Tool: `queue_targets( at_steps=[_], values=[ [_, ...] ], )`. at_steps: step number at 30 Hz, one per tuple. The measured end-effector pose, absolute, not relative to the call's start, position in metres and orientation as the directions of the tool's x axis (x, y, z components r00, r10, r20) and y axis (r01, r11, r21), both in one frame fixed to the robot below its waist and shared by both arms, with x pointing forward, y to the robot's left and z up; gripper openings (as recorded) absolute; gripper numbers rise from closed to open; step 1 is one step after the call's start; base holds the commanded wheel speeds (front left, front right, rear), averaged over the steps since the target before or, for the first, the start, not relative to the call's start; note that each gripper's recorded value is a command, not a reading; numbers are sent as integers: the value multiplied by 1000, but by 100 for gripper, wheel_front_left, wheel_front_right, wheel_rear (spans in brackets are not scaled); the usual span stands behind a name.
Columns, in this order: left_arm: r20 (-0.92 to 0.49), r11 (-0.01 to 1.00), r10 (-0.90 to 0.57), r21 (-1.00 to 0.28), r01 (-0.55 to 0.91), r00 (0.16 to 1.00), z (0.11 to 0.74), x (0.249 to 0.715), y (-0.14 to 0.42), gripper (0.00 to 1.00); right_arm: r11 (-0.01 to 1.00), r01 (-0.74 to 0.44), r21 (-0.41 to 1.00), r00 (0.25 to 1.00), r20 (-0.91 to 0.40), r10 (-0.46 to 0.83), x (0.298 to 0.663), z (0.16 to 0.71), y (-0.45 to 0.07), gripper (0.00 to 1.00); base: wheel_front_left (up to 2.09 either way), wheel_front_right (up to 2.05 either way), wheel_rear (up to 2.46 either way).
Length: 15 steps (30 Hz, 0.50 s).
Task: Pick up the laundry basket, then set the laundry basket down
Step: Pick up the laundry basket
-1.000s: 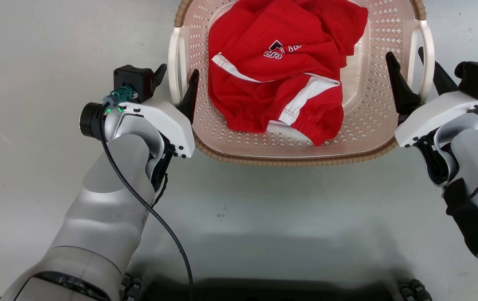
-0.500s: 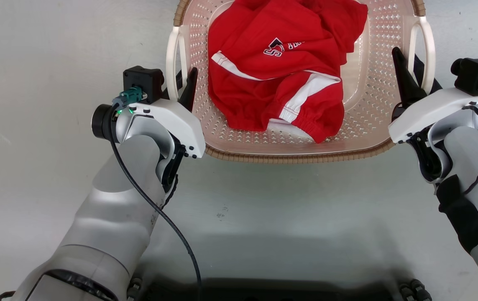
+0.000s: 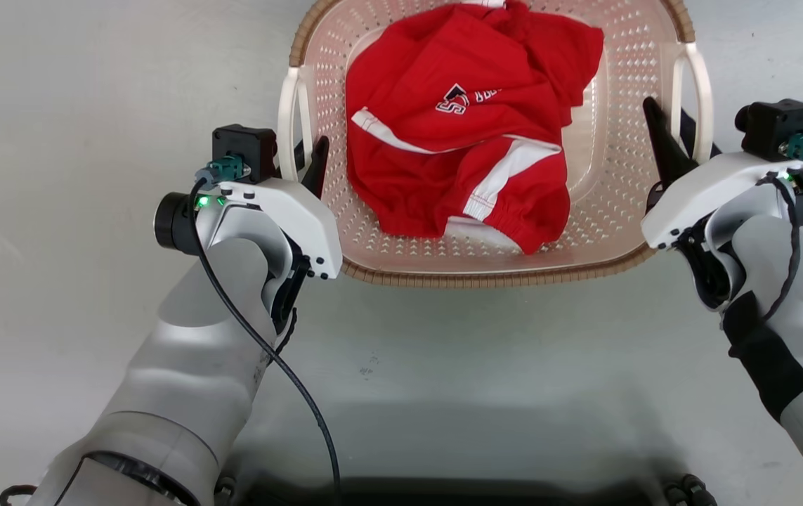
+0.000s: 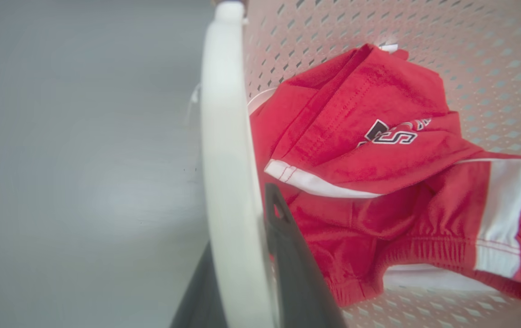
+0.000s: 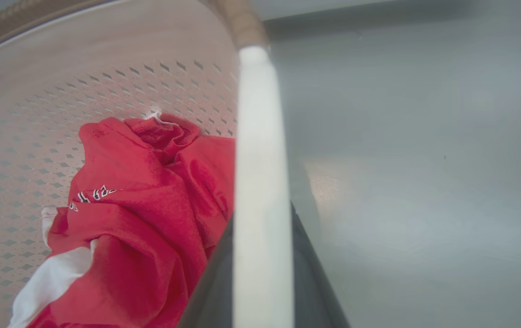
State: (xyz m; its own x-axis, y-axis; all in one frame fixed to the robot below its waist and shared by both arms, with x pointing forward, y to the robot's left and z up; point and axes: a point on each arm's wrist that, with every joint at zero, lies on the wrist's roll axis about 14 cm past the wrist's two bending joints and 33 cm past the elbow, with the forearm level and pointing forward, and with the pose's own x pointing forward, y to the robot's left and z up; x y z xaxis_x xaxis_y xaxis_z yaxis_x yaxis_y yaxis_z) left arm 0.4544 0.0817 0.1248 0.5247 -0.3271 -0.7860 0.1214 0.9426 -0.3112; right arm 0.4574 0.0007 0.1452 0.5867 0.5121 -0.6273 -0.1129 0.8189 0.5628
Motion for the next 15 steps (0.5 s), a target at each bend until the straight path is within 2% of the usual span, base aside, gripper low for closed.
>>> queue_targets(
  at_steps=[15],
  values=[
    [-816,939,-338,-327,108,468,144,444,76,0,840,-130,528,498,-697,515,440,156,0,0,0,0,0]
  ],
)
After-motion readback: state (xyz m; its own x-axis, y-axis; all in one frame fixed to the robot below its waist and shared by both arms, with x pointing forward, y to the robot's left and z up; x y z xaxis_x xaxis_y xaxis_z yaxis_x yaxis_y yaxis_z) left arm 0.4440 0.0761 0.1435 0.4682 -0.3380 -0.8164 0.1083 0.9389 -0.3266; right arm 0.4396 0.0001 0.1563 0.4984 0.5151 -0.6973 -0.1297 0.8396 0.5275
